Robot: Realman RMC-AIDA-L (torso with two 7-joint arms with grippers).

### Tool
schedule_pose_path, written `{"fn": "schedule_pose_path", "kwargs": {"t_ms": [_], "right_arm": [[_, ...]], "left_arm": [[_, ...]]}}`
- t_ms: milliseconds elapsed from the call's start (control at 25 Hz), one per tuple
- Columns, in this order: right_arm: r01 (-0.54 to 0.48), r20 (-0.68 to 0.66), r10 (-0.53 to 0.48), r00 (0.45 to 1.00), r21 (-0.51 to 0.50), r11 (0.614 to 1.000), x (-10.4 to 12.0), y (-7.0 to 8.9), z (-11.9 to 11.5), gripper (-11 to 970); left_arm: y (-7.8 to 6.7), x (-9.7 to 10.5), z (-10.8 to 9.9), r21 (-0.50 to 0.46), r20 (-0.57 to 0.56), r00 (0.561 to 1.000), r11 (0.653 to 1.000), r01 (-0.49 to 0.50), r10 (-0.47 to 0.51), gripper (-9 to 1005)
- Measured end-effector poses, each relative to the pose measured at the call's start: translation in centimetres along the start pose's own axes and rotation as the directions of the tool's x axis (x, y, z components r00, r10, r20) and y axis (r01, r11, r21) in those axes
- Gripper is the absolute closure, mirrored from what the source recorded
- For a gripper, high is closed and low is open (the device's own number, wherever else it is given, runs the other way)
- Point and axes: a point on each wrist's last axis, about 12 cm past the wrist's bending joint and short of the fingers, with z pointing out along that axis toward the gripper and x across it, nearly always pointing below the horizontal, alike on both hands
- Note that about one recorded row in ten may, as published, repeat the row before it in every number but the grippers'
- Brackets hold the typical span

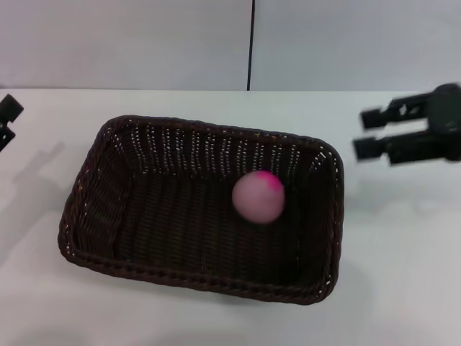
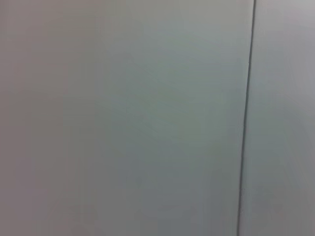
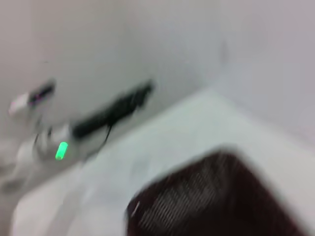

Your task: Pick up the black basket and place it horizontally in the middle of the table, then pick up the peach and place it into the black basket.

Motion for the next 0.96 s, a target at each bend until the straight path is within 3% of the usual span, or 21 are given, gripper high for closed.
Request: {"fn": "schedule_pose_path", "kwargs": {"t_ms": [40,160,240,280,360,440,520,560,600,640,800,960], "right_arm": [[0.0,0.0,0.0,1.0,0.0,1.0,0.0,0.0,0.0,510],[-0.012,0.254,-0.02,0.967,0.121,0.993,3.7,-1.3,-2.2,375],[-0.05,0.527,-0.081,0.846,0.23,0.972,8.1,-2.7,-3.3,265],[-0.05,0.527,-0.081,0.846,0.23,0.972,8.1,-2.7,-3.3,249],[-0.092,0.665,-0.159,0.73,0.326,0.941,11.5,-3.4,-3.5,216],[-0.166,0.744,-0.257,0.617,0.442,0.882,14.6,-3.7,-3.0,183],[-0.249,0.753,-0.363,0.549,0.562,0.789,17.0,-3.7,-1.8,167],[-0.272,0.742,-0.395,0.542,0.599,0.753,17.5,-3.7,-1.3,167],[-0.332,0.715,-0.44,0.544,0.665,0.669,18.6,-3.7,0.2,167],[-0.332,0.715,-0.44,0.544,0.665,0.669,18.6,-3.7,0.2,167],[-0.415,0.671,-0.467,0.576,0.732,0.54,19.5,-3.9,2.1,167],[-0.416,0.67,-0.459,0.583,0.732,0.539,19.2,-4.1,2.6,167]], "left_arm": [[0.0,0.0,0.0,0.0,0.0,1.0,1.0,0.0,0.0,287],[0.1,0.6,-1.0,-0.048,0.004,0.999,0.998,-0.04,0.04,287],[0.3,1.0,-1.7,-0.096,0.012,0.998,0.994,-0.061,0.063,287],[0.4,1.2,-2.1,-0.123,0.017,0.997,0.99,-0.067,0.07,287],[0.7,1.6,-2.6,-0.187,0.028,0.995,0.979,-0.085,0.091,287],[0.7,1.7,-2.8,-0.204,0.029,0.995,0.975,-0.09,0.098,287],[0.9,1.8,-3.0,-0.239,0.032,0.993,0.965,-0.104,0.115,287],[0.9,1.9,-3.1,-0.253,0.032,0.992,0.961,-0.108,0.12,287],[0.9,2.3,-3.3,-0.291,0.034,0.992,0.951,-0.104,0.12,287],[0.9,2.3,-3.3,-0.291,0.034,0.992,0.951,-0.104,0.12,287],[0.5,3.4,-4.1,-0.399,0.04,0.991,0.912,-0.099,0.125,287],[-0.2,4.0,-4.2,-0.424,0.051,0.99,0.901,-0.095,0.128,287]]}}
